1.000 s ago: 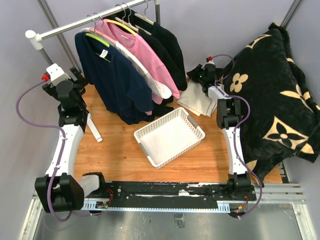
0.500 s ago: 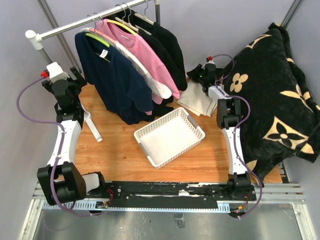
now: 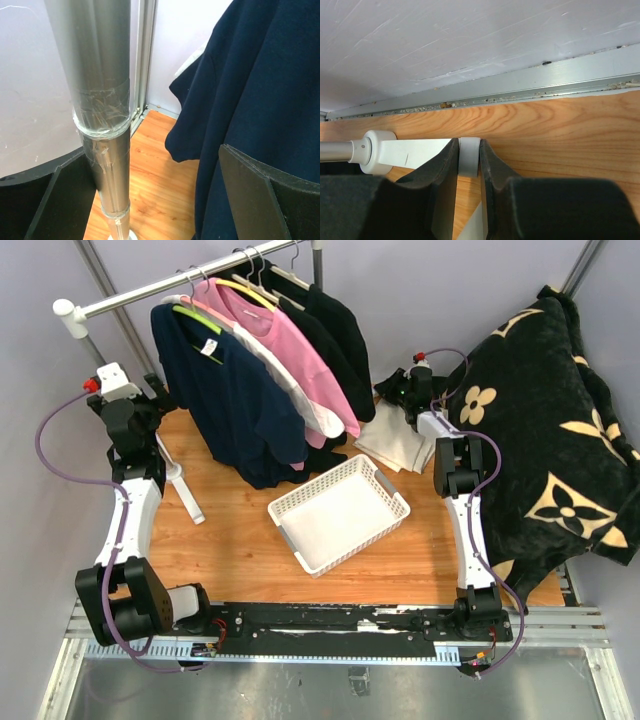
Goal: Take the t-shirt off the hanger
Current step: Adjust the clothesline at the center of the board.
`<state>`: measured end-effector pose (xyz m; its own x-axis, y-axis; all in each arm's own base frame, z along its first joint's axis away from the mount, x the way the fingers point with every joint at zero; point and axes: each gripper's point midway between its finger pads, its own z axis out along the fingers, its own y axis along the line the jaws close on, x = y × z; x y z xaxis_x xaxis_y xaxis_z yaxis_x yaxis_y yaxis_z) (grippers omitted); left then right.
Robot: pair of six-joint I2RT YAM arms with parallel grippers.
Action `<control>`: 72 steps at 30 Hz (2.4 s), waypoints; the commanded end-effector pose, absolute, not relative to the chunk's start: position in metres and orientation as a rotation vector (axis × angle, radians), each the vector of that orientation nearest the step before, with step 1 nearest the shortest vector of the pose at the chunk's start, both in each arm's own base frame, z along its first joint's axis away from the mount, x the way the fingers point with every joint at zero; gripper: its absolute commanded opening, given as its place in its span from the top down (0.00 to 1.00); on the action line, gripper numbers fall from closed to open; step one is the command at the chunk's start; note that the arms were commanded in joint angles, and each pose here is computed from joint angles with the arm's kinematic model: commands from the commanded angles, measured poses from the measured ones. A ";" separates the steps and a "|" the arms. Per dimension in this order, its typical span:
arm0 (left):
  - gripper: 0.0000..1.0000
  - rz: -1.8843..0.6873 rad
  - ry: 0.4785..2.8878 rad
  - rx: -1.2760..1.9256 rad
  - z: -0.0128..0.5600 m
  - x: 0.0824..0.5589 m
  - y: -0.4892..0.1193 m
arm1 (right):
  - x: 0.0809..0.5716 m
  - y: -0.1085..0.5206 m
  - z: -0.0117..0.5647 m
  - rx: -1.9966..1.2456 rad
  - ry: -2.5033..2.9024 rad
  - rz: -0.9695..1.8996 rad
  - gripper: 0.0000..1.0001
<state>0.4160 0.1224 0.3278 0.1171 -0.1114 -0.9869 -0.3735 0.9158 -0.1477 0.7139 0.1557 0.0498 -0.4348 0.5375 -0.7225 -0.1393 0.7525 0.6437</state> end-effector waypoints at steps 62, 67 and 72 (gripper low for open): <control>0.00 -0.092 1.453 -0.301 0.324 0.438 0.040 | 0.726 0.035 0.071 0.500 1.779 0.695 0.99; 0.00 -0.101 1.454 -0.301 0.323 0.440 0.036 | 0.726 0.030 0.072 0.509 1.772 0.691 0.99; 0.00 -0.107 1.455 -0.297 0.323 0.442 0.032 | 0.725 0.027 0.072 0.516 1.769 0.691 0.99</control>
